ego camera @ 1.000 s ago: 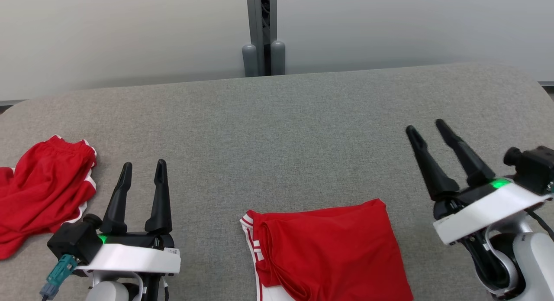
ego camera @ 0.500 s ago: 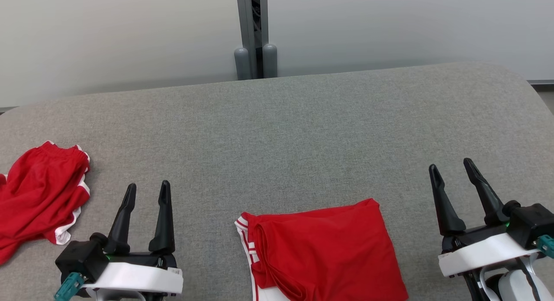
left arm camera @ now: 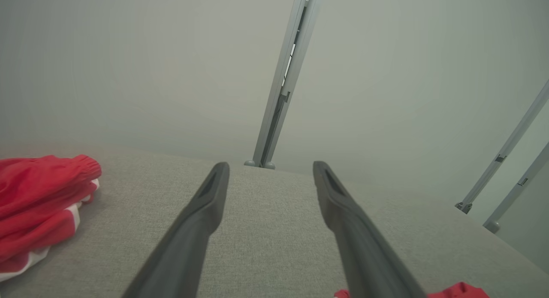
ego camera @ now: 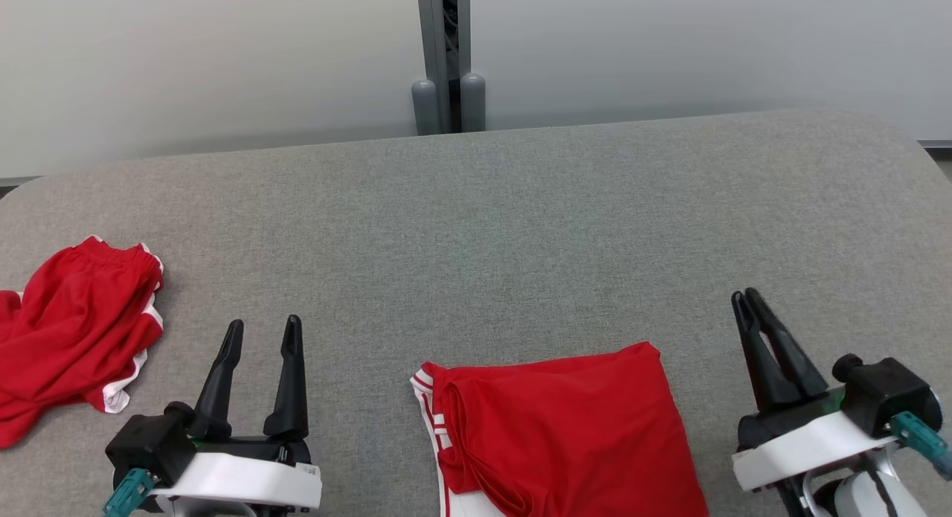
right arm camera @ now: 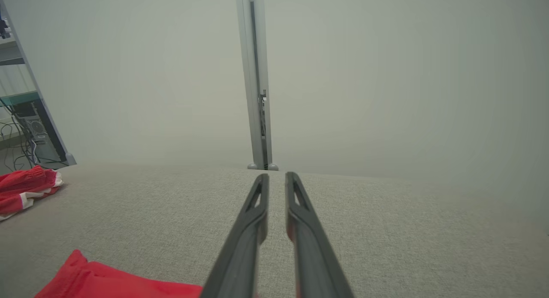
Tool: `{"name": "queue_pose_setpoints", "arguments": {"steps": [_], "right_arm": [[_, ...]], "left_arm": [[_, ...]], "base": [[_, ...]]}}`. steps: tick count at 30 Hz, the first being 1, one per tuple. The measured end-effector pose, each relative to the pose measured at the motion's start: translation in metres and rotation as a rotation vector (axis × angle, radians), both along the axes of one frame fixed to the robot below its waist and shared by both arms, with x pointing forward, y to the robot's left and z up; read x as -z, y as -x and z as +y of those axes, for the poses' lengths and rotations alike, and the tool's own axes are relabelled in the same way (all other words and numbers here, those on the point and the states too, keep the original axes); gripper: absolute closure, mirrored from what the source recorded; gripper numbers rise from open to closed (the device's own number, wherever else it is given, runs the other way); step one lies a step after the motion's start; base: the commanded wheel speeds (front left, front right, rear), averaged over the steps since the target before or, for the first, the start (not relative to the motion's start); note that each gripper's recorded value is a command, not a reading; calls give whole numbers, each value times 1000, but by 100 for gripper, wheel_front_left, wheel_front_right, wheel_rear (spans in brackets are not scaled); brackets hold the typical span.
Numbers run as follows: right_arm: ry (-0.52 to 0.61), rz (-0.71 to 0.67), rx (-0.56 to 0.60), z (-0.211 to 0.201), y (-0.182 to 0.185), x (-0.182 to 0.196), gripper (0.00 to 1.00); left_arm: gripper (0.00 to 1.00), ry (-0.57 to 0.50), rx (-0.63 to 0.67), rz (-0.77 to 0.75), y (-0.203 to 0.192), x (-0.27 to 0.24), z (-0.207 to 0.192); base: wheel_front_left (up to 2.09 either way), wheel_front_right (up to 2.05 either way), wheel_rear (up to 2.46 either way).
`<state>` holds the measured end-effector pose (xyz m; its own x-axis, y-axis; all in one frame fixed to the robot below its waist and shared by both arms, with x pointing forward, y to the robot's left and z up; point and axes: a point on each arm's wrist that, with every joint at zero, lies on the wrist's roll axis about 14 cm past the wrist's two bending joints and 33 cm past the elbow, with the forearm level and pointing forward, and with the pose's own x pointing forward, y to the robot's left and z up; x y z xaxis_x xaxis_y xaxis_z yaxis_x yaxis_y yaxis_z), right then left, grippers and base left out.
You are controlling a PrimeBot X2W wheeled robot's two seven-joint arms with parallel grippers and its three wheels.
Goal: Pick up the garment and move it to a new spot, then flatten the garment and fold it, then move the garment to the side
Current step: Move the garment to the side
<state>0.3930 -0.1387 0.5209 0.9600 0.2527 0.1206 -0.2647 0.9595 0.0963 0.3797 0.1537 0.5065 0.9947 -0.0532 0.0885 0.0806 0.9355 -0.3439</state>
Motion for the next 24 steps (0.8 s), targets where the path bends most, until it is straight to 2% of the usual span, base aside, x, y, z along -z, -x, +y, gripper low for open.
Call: {"name": "queue_pose_setpoints", "arguments": {"steps": [7, 16, 24], "right_arm": [[-20, 56, -159, 45, 13, 17, 100], [26, 268, -545, 137, 62, 76, 100], [83, 448, -720, 166, 89, 119, 100]], "left_arm": [[0, -1, -17, -2, -3, -1, 6], [0, -4, -71, 21, -2, 7, 24], [0, -12, -136, 24, 4, 6, 45]], "base": [[0, 0, 0], [0, 0, 0], [0, 0, 0]]}}
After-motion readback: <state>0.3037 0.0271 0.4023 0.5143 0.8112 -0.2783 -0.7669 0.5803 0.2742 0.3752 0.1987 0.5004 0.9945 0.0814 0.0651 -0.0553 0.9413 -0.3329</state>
